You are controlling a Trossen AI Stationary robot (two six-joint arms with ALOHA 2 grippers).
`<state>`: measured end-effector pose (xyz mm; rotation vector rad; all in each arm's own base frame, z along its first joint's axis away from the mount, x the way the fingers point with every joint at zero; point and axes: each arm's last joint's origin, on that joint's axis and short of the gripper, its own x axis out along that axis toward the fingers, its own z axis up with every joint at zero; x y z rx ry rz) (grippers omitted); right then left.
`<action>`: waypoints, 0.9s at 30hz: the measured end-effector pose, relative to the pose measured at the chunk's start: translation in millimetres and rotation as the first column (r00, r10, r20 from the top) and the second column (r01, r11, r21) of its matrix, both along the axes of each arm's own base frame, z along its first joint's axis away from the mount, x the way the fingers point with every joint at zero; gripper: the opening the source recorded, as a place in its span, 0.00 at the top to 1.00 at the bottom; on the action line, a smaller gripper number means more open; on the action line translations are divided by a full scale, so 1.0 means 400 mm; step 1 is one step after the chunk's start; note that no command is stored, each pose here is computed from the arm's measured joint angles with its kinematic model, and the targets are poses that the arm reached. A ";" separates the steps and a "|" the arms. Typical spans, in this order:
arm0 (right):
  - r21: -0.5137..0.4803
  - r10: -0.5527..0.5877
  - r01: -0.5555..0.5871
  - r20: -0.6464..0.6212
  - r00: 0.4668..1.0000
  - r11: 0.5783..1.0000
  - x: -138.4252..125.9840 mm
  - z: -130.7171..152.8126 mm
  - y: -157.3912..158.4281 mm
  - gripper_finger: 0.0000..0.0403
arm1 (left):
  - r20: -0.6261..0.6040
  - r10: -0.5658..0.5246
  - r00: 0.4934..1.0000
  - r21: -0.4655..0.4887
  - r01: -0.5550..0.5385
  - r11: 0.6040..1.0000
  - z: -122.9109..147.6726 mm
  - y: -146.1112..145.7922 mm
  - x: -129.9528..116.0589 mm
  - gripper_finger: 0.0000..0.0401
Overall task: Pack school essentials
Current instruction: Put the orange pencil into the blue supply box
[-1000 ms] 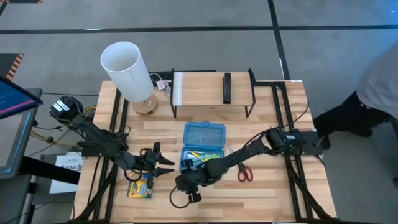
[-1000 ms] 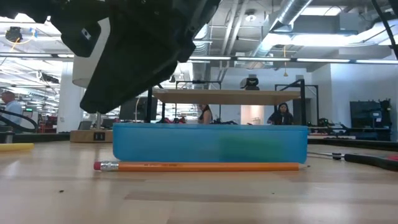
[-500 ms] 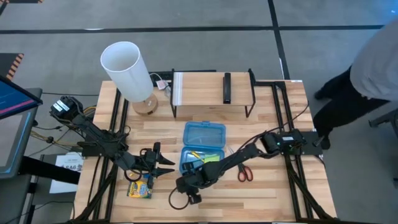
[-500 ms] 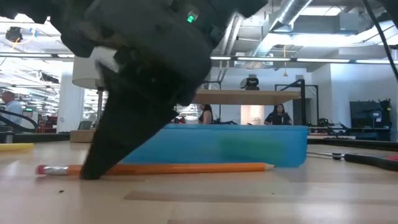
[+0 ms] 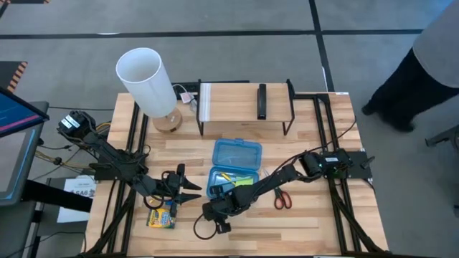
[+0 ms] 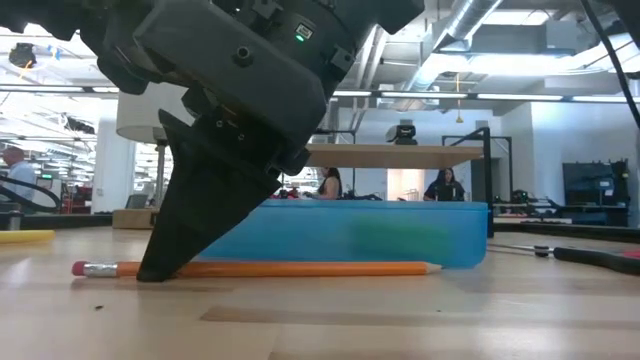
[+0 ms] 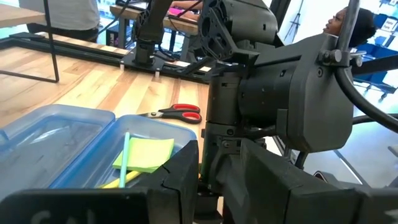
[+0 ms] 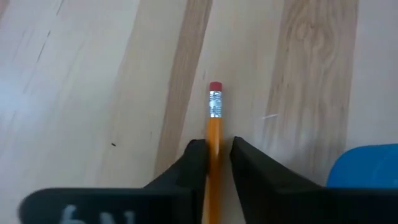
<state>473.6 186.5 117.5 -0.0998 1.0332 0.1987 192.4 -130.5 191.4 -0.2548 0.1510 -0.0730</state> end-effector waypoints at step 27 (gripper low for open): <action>-0.020 0.014 -0.013 0.004 1.000 1.000 -0.055 0.143 0.049 1.00 | 0.000 -0.003 1.000 -0.003 0.003 1.000 0.000 0.000 0.000 0.73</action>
